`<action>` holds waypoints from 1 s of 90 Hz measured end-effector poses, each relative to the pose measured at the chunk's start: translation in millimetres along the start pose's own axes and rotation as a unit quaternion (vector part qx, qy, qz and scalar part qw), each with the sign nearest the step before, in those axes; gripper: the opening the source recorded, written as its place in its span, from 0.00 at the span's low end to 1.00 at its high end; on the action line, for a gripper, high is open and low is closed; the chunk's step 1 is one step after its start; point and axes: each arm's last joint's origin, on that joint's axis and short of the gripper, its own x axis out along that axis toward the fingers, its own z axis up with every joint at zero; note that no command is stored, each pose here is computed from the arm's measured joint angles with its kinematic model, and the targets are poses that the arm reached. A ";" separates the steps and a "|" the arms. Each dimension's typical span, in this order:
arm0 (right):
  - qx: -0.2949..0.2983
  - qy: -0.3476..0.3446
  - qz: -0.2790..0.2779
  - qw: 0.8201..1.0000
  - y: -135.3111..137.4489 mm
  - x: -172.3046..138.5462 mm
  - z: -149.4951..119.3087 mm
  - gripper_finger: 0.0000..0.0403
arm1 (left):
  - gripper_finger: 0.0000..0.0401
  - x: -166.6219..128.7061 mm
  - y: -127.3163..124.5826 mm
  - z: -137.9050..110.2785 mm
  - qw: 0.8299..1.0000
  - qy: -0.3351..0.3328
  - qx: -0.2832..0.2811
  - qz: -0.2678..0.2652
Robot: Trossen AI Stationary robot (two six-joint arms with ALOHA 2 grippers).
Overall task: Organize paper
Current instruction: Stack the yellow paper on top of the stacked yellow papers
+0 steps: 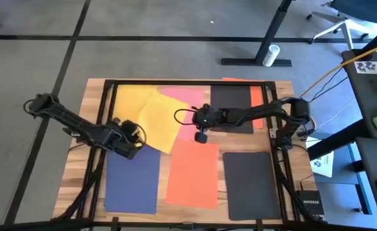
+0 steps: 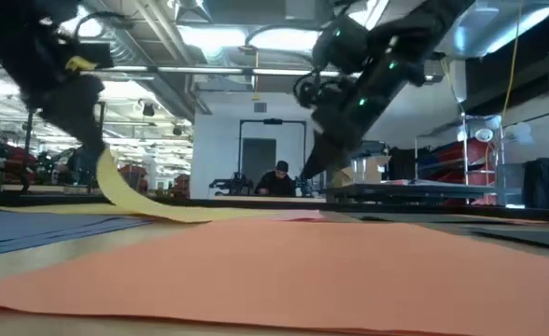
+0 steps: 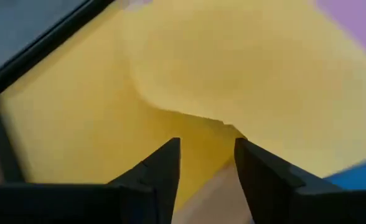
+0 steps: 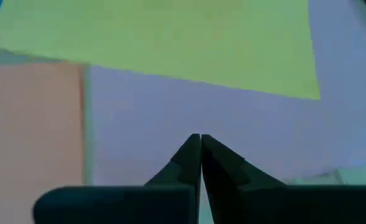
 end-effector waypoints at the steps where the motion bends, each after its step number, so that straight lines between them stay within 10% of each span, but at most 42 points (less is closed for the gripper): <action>1: 0.000 0.000 -0.001 1.000 -0.5 1.2 -0.2 0.00 | 0.32 0.4 -1.7 1.5 1.000 -0.005 0.005 -0.006; 40: 0.006 0.043 0.007 0.999 -0.7 34.5 -21.3 0.00 | 0.02 11.2 -8.2 29.2 0.991 -0.051 0.118 -0.033; 90: 0.008 0.043 0.016 0.999 0.1 36.3 -21.9 0.00 | 0.44 13.4 -9.7 28.0 0.993 0.009 0.049 -0.106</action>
